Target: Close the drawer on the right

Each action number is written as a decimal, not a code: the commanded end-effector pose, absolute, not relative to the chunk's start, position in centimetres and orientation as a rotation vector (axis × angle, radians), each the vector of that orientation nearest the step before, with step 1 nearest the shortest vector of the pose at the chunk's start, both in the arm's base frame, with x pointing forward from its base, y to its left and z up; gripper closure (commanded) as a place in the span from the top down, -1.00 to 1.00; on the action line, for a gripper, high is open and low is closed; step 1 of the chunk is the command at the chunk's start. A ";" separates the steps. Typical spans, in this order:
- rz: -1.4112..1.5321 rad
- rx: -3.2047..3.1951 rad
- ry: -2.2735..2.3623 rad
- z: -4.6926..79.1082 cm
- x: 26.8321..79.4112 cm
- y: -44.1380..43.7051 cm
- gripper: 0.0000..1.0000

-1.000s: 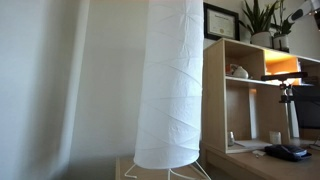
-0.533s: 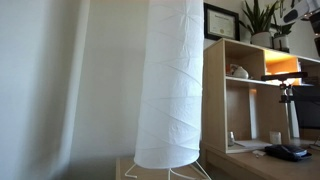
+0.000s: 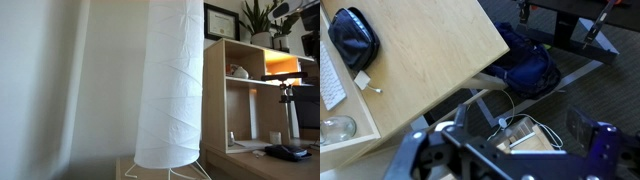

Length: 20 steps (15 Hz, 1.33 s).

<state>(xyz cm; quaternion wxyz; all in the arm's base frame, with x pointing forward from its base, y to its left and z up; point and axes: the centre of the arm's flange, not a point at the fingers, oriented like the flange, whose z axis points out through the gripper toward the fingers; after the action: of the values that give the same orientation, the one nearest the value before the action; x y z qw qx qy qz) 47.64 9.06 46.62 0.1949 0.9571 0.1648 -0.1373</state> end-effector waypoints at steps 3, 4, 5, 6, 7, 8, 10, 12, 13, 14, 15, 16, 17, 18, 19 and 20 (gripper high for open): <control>-0.439 2.598 0.515 49.8 50.0 15.1 1.00; -0.451 2.590 0.532 50.1 50.3 16.0 1.00; -0.470 2.577 0.556 50.3 50.6 16.8 1.00; -0.482 2.568 0.567 50.4 51.0 17.4 1.00; -0.502 2.555 0.613 50.5 51.3 17.9 1.00; -0.514 2.554 0.643 50.5 51.8 18.3 1.00; -0.532 2.550 0.736 50.5 52.6 18.5 1.00; -0.456 2.503 0.898 50.3 52.9 18.1 1.00; -0.410 2.482 0.971 50.4 53.1 17.9 1.00; -0.357 2.446 1.018 50.4 53.4 17.8 1.00; -0.295 2.415 1.058 50.5 53.5 17.7 1.00; -0.223 2.393 1.088 50.6 53.7 17.7 1.00; -0.152 2.370 1.115 50.8 54.0 17.8 1.00; -0.087 2.352 1.160 50.9 54.3 17.8 1.00; -0.015 2.335 1.197 51.0 54.6 18.0 1.00; 0.053 2.322 1.236 51.1 54.9 18.1 1.00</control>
<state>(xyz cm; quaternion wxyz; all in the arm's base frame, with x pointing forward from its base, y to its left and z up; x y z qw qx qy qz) 55.56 19.08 50.86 0.2514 0.8728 0.4163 -0.0405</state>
